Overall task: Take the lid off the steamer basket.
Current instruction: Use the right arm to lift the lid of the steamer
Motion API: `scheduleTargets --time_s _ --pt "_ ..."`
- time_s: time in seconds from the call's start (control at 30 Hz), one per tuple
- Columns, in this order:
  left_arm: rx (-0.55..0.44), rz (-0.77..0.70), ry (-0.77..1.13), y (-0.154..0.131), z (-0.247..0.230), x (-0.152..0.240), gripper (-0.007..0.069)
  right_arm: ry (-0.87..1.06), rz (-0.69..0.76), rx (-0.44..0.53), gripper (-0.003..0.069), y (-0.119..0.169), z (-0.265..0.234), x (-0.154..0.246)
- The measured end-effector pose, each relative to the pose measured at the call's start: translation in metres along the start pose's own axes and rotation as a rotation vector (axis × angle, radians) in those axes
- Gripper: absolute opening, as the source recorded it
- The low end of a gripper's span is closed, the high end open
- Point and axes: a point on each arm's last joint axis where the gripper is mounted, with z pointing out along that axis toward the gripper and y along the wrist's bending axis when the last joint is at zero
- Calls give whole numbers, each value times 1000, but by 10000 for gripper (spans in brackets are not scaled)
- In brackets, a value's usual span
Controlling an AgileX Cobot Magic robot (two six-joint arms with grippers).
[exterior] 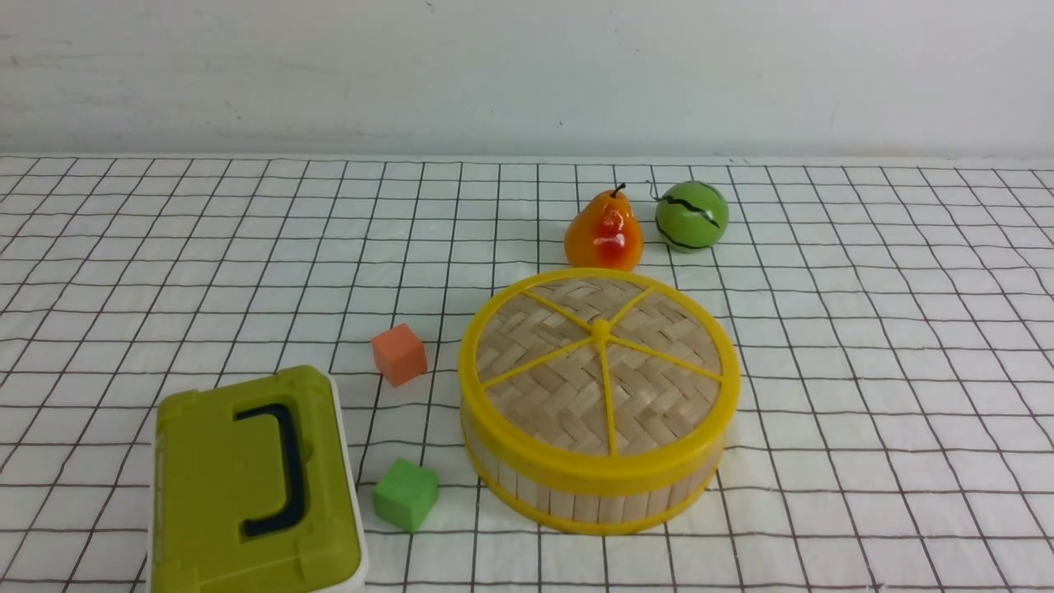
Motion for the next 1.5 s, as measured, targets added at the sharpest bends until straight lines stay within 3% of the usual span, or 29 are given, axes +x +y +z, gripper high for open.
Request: scheduleTargets --time_s 0.1,0.2,0.4,0.77,1.0,1.2,1.33,1.5 --pt "0 0 0 0 0 0 239 106 -182 36 -5 13 2 -37" --pt "0 0 0 0 0 0 239 271 -344 72 -22 22 15 -74" --pt "0 0 0 0 0 0 239 538 -481 -12 -22 35 53 -115" --pt "0 0 0 0 0 0 239 806 -656 -189 -17 70 153 -121" --pt "0 0 0 0 0 0 239 872 -658 -244 9 100 222 -112" --pt "0 0 0 0 0 0 239 915 -681 -276 106 117 269 -95" --pt "0 0 0 0 0 0 239 931 -719 -289 271 129 308 -77" --pt "0 0 0 0 0 0 239 918 -689 -261 388 130 345 -57"
